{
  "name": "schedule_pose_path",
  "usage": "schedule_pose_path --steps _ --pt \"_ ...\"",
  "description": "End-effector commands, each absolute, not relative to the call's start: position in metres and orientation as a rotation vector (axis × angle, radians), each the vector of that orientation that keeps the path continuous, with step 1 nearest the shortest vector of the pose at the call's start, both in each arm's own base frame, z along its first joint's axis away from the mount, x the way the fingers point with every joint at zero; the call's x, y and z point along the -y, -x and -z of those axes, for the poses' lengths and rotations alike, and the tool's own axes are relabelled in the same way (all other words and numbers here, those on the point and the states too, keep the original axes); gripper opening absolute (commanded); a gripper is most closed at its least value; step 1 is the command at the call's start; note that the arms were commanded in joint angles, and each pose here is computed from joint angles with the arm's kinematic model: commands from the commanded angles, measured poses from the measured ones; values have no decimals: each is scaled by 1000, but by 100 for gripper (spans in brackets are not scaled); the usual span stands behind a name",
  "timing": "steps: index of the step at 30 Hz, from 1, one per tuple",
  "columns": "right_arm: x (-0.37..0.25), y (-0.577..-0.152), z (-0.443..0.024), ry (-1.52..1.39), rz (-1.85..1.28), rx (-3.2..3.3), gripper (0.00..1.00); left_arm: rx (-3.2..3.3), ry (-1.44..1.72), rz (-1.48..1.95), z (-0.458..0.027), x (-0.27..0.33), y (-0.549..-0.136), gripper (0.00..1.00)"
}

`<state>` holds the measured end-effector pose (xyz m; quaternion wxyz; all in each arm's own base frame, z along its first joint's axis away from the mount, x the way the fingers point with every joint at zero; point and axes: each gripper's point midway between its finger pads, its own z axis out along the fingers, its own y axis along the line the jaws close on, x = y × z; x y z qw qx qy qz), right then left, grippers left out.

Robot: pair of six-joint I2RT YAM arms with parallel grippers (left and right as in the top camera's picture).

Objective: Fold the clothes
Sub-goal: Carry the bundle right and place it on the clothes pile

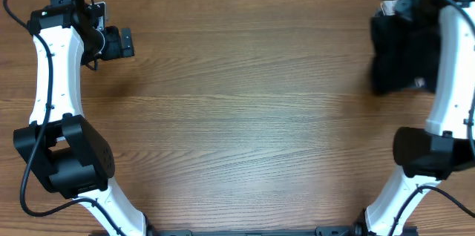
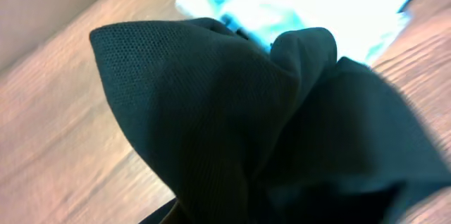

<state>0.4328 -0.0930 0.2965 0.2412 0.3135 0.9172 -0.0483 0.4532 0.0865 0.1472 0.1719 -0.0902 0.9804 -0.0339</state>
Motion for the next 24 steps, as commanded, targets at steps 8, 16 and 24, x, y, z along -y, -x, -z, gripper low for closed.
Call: schedule_pose_path --steps 8,16,24 --pt "200 -423 -381 -1041 217 -2062 4 -2747 254 110 -156 -82 -460 100" --pt "255 -435 -393 -1037 301 -1936 4 -2719 249 104 -158 -83 -466 100" --pt "281 -464 -358 -1030 332 -1962 4 -2678 241 95 -163 -85 -475 100"
